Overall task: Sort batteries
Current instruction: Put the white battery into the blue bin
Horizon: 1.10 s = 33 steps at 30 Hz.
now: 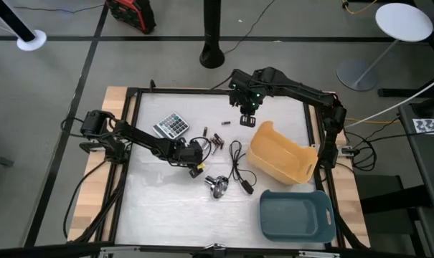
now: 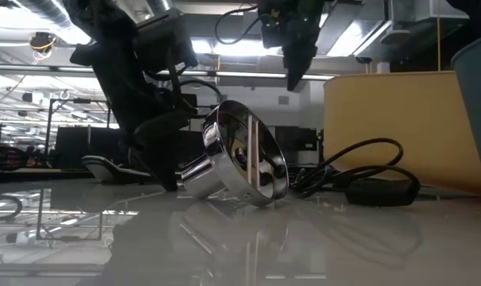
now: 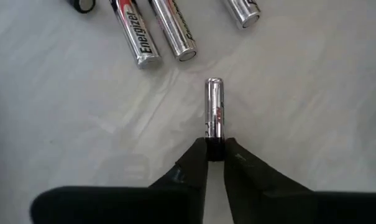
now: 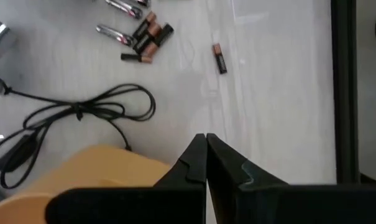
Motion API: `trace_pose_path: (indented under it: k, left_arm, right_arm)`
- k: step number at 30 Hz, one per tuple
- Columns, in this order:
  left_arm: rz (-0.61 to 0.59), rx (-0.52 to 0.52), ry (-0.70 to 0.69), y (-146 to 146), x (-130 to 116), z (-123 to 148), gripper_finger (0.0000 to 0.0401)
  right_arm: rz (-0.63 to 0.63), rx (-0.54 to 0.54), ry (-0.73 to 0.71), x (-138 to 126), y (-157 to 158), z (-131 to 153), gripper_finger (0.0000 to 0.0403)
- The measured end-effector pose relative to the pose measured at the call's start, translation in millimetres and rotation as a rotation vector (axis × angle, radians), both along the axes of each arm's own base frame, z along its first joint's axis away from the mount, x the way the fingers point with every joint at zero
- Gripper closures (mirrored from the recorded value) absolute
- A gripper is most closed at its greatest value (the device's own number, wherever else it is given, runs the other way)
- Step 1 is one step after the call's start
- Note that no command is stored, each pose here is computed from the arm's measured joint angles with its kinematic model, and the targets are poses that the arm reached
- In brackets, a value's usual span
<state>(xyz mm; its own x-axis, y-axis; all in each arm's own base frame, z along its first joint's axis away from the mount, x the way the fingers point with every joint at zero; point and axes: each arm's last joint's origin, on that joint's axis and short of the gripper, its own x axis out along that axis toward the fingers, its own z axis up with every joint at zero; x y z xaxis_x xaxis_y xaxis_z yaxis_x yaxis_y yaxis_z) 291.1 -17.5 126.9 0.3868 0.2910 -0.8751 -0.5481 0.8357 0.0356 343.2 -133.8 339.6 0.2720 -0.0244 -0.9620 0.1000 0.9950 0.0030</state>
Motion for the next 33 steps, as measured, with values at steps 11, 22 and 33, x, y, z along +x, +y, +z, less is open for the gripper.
trace_pose_path:
  k: [11, 22, 33]
  left_arm:
    - [-0.045, 0.011, 0.011, 0, 0, 1, 0.0377]
    - [-0.063, -0.025, -0.049, -1, -5, 19, 0.0379]
    - [-0.199, -0.087, -0.369, -10, 11, 55, 0.0379]
  right_arm:
    - [-0.043, -0.147, 0.074, -12, -1, 25, 0.0397]
    - [-0.044, -0.152, 0.082, -15, 0, 29, 0.0397]
    - [-0.002, -0.283, 0.188, -21, -3, 29, 0.0398]
